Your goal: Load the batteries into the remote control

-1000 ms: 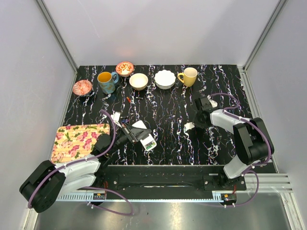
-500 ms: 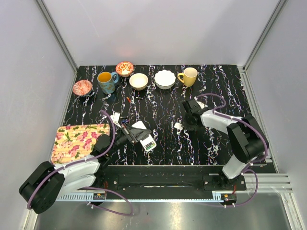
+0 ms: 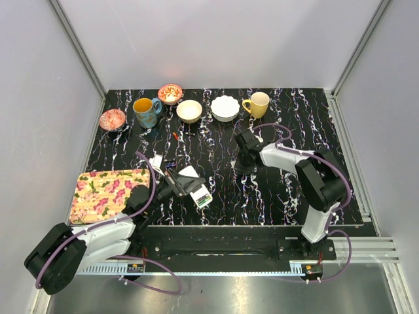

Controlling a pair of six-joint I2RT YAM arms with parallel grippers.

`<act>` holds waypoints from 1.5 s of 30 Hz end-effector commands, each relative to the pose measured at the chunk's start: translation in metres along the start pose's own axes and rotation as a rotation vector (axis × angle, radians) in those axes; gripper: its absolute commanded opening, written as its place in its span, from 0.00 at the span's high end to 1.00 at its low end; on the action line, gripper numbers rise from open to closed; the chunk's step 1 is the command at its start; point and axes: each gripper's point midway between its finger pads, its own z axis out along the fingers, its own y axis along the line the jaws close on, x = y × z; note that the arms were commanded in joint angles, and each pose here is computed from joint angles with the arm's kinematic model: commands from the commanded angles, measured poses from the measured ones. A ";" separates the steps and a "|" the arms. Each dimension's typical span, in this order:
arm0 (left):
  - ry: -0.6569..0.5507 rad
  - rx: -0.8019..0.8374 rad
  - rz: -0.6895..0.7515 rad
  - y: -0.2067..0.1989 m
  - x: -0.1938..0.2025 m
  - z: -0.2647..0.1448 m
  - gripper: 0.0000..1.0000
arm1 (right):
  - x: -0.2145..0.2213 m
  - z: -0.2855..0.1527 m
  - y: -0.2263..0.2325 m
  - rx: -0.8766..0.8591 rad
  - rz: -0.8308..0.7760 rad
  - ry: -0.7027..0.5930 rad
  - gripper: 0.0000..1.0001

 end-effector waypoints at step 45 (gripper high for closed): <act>0.002 0.038 0.047 -0.014 -0.005 0.010 1.00 | -0.100 -0.010 0.002 -0.055 -0.678 -0.158 0.21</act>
